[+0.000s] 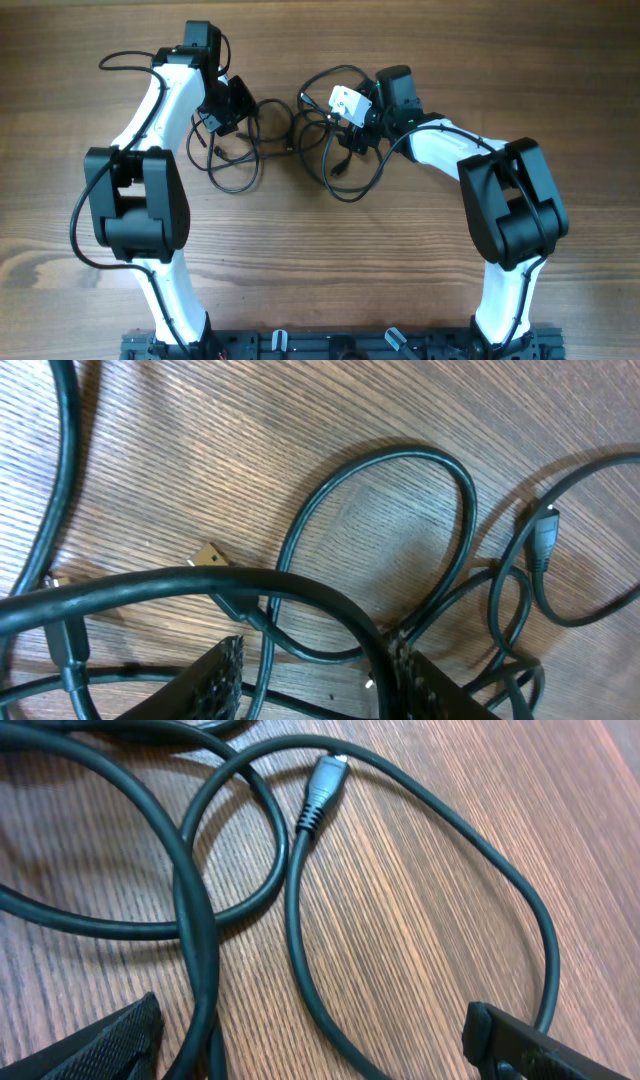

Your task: Untangle cables

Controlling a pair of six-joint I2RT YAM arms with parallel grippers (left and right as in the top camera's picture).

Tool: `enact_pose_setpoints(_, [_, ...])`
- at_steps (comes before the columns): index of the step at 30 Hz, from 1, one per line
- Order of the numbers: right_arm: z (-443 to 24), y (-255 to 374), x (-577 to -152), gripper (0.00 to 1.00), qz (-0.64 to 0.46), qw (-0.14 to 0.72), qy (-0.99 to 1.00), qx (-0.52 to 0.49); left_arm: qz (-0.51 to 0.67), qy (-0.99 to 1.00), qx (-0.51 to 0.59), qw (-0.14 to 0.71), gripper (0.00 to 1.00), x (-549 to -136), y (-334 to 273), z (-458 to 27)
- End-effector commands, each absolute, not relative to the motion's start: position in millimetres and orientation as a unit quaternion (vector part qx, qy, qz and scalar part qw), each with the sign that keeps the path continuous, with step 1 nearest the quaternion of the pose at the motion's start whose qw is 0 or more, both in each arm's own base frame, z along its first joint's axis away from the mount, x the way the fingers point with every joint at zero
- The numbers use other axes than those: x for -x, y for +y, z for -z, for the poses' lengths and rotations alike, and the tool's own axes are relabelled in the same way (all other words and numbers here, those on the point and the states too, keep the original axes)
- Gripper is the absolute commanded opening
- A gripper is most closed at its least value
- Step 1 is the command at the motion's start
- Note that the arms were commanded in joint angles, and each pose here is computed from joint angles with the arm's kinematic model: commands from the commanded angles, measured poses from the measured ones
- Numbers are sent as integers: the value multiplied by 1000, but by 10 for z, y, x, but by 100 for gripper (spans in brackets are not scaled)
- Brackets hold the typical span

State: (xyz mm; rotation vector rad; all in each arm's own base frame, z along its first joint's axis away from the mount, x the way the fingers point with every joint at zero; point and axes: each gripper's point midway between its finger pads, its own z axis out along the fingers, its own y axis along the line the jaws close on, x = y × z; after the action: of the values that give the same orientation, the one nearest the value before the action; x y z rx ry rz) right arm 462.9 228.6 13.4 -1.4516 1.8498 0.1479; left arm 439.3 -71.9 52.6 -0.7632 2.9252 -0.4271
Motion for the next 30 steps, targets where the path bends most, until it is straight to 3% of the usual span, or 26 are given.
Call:
enact_pose_setpoints(1, [321, 2258, -4474, 98, -65, 341, 714, 608, 125, 959, 249, 44, 49, -4385, -659, -471])
enact_pose_setpoints(13, [562, 2321, -4392, 89, -99, 335, 712, 609, 125, 959, 249, 44, 48, -4385, -659, -471])
enact_pose_setpoints(30, [937, 1852, -3737, 90, -139, 159, 784, 584, 124, 959, 250, 43, 48, -4377, -659, -471])
